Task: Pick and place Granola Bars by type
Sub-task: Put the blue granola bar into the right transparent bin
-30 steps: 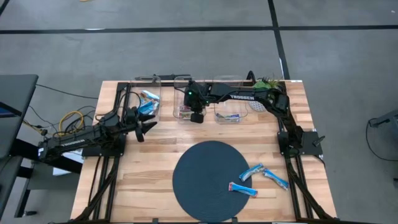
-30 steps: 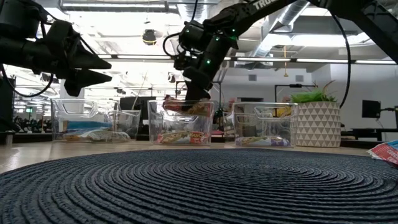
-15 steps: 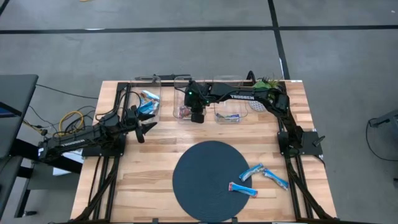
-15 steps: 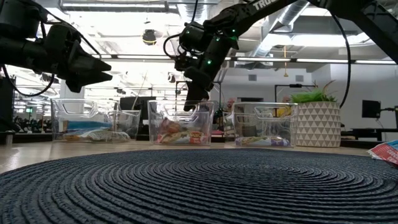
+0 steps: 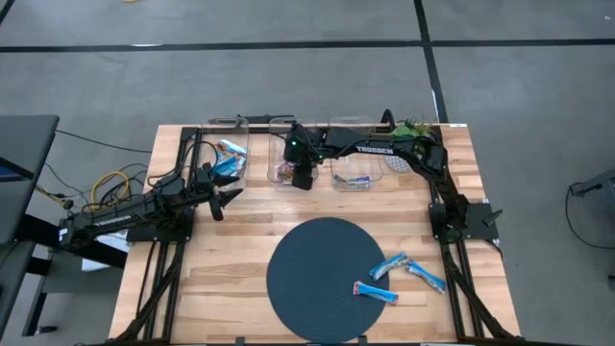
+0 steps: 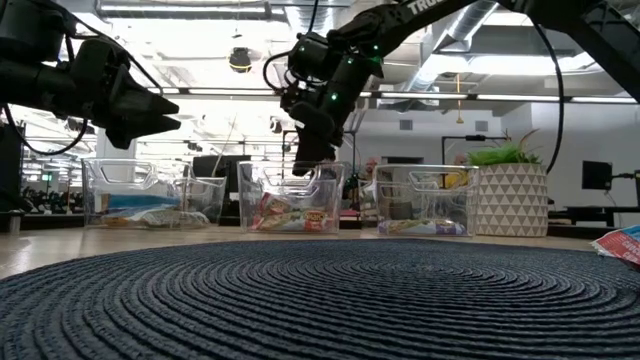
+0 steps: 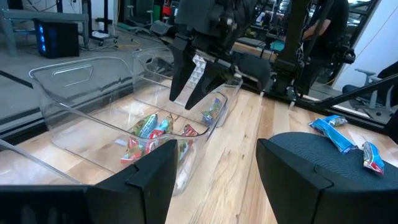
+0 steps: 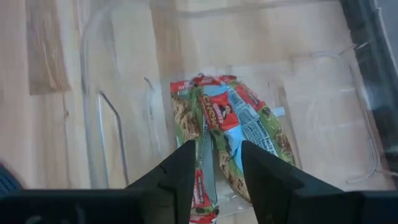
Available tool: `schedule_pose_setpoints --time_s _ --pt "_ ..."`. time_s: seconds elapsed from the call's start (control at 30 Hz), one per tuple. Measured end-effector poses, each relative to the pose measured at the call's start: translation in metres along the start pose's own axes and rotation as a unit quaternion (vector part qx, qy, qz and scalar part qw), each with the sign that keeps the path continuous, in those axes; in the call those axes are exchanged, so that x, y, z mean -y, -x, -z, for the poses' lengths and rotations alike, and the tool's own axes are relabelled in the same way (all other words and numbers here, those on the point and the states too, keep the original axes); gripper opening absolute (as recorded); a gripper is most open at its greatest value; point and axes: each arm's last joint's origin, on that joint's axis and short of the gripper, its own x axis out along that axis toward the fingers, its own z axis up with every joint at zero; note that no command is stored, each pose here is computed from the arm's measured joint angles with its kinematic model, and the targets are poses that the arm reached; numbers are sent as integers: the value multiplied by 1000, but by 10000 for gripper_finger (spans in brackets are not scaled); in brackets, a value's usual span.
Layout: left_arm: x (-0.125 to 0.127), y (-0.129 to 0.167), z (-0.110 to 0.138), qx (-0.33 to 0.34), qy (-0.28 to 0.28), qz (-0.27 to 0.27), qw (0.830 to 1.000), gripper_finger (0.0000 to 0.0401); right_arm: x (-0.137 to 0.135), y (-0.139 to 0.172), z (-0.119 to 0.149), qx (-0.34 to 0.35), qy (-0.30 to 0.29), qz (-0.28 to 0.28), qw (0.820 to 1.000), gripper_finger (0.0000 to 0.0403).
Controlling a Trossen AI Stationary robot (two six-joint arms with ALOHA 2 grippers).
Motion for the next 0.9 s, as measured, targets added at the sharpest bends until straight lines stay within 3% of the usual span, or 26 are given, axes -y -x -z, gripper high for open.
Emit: schedule_pose_setpoints --time_s 0.53,0.7,0.9 --pt "0 0 0 -1 0 5 1000 211 -19 68 -17 65 -43 -17 997 123" --pt "0 0 0 -2 -1 5 1000 211 -32 84 1 79 -43 -28 996 123" --pt "0 0 0 -1 -1 5 1000 211 -64 102 43 94 -48 -52 993 123"
